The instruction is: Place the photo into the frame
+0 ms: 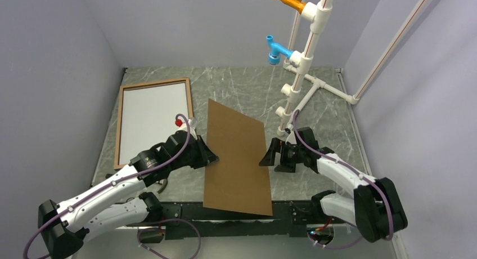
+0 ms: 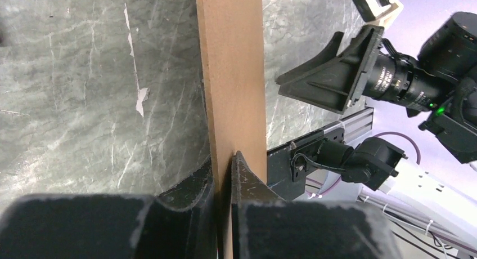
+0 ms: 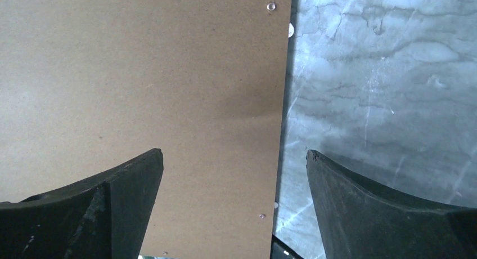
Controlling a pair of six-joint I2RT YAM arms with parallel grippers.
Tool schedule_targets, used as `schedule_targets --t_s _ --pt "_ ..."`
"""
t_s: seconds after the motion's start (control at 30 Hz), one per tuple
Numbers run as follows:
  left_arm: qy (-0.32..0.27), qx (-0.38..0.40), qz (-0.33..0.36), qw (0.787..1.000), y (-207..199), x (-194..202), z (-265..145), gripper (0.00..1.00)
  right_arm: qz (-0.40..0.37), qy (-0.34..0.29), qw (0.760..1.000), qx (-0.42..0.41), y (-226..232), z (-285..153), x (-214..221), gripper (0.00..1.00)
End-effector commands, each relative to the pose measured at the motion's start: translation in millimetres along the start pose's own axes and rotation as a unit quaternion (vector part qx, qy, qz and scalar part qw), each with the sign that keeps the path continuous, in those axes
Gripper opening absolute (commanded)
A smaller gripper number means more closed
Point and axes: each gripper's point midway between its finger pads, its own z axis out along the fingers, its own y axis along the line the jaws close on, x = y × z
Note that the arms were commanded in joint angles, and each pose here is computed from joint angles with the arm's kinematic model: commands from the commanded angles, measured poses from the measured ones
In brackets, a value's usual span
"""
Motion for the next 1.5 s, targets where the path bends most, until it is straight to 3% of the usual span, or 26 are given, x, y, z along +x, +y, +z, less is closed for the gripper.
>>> schedule_targets --t_s 0.0,0.17,0.3,0.77,1.47 --pt "-0.02 -0.02 0.01 1.0 10.7 -4.8 0.9 0.0 -0.026 -0.037 0.999 0.024 11.6 -22.5 -16.3 0.99" --pt "-0.05 0.002 -0.006 0.999 5.8 -14.0 -12.9 0.0 -0.051 -0.052 0.997 -0.014 37.5 -38.6 -23.7 1.0" --pt "-0.089 0.076 -0.015 0.993 -13.0 -24.7 -33.8 0.0 -0.069 -0.059 0.994 -0.055 60.5 -49.9 -28.1 1.0" --pt "-0.176 0.267 0.0 0.948 -50.7 -40.9 -119.3 0.0 -0.092 -0.038 0.965 -0.244 139.8 -86.1 -33.7 1.0" --pt "-0.185 0.331 0.001 0.925 -70.8 -43.0 -139.6 0.0 -0.092 -0.062 0.973 -0.203 117.7 -84.4 -39.7 0.99"
